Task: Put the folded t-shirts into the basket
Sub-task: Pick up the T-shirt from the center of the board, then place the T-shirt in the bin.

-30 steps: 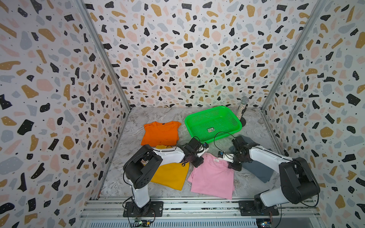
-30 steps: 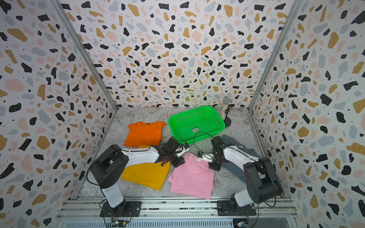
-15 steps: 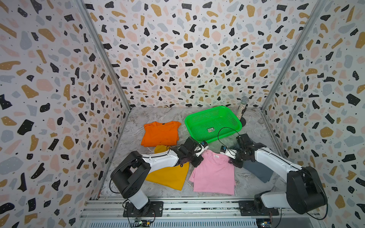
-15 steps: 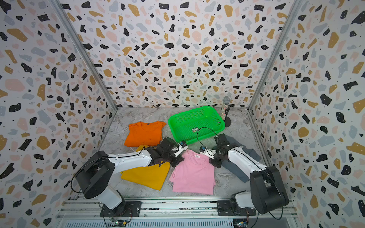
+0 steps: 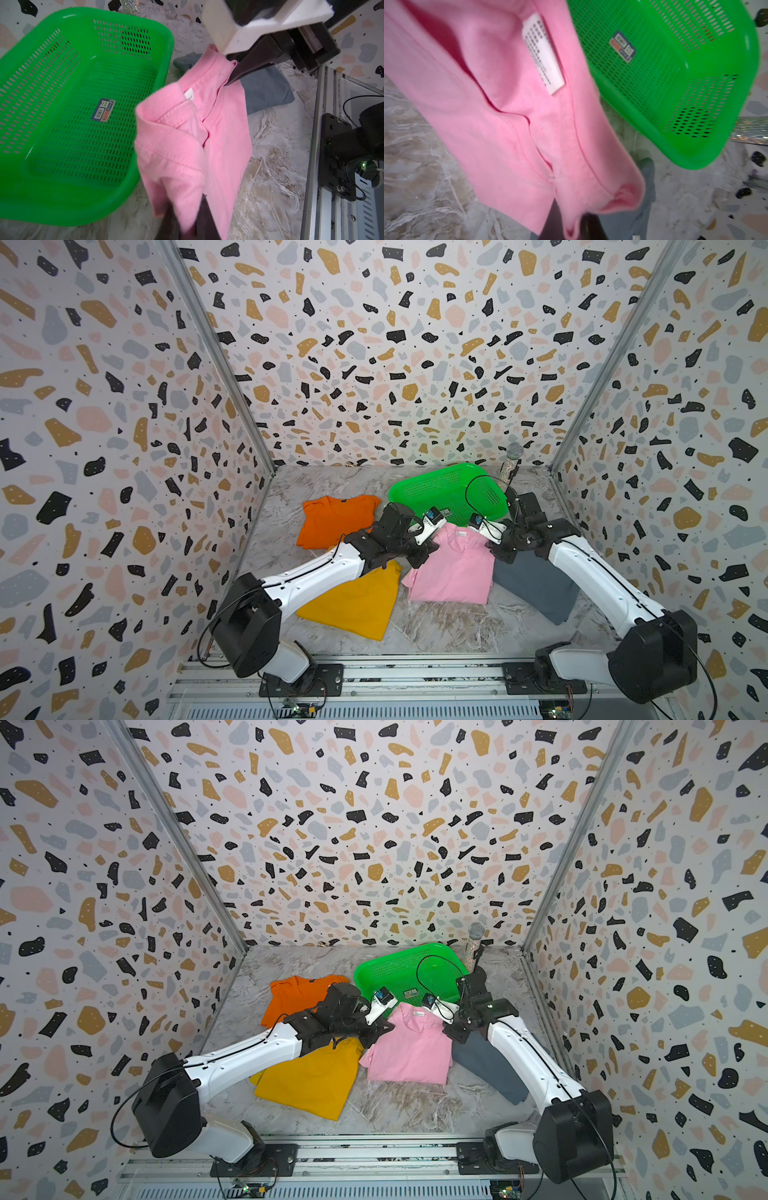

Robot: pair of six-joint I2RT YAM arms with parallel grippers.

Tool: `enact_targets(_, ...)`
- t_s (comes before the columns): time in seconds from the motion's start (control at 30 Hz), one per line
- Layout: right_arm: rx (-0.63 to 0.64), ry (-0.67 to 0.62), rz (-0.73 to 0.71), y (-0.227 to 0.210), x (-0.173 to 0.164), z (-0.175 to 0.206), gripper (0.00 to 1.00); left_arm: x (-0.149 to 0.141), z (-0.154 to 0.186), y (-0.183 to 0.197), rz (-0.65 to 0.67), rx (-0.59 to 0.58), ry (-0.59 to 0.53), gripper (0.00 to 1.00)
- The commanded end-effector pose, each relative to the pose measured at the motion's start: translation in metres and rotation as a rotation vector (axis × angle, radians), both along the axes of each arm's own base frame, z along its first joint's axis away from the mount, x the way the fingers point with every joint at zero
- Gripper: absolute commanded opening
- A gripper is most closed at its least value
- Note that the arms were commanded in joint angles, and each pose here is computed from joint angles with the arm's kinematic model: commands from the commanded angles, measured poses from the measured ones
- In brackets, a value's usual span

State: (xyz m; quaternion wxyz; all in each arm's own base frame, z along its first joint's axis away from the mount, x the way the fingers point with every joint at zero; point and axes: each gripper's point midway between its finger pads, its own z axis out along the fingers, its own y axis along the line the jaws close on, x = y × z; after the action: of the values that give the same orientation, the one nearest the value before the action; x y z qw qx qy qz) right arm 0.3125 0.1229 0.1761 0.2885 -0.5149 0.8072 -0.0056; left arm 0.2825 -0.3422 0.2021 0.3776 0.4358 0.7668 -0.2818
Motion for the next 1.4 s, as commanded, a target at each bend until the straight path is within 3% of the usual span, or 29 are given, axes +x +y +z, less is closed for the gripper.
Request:
enact_targets(0.0, -0.079, -0.07, -0.08, -0.016, 0.022, 0.03, 0.0, 0.016, 0.04, -0.003, 0.012, -0.062, -0.071, 0.0)
enact_targets(0.3, -0.143, -0.209, -0.154, -0.019, 0.086, 0.098, 0.0, 0.063, 0.081, -0.011, 0.098, -0.145, -0.05, 0.0)
enact_targets(0.47, -0.185, -0.259, -0.185, -0.019, 0.13, 0.113, 0.0, 0.098, 0.075, -0.005, 0.176, -0.152, 0.008, 0.0)
enact_targets(0.73, -0.178, -0.241, -0.235, -0.009, 0.195, 0.09, 0.0, 0.155, 0.025, 0.008, 0.29, -0.112, 0.108, 0.0)
enact_targets(0.93, -0.173, -0.22, -0.244, 0.003, 0.235, 0.047, 0.0, 0.184, -0.013, 0.017, 0.334, -0.048, 0.138, 0.0)
enact_targets(1.37, -0.218, -0.215, -0.239, 0.012, 0.282, -0.034, 0.0, 0.211, -0.073, 0.028, 0.35, 0.109, 0.098, 0.0)
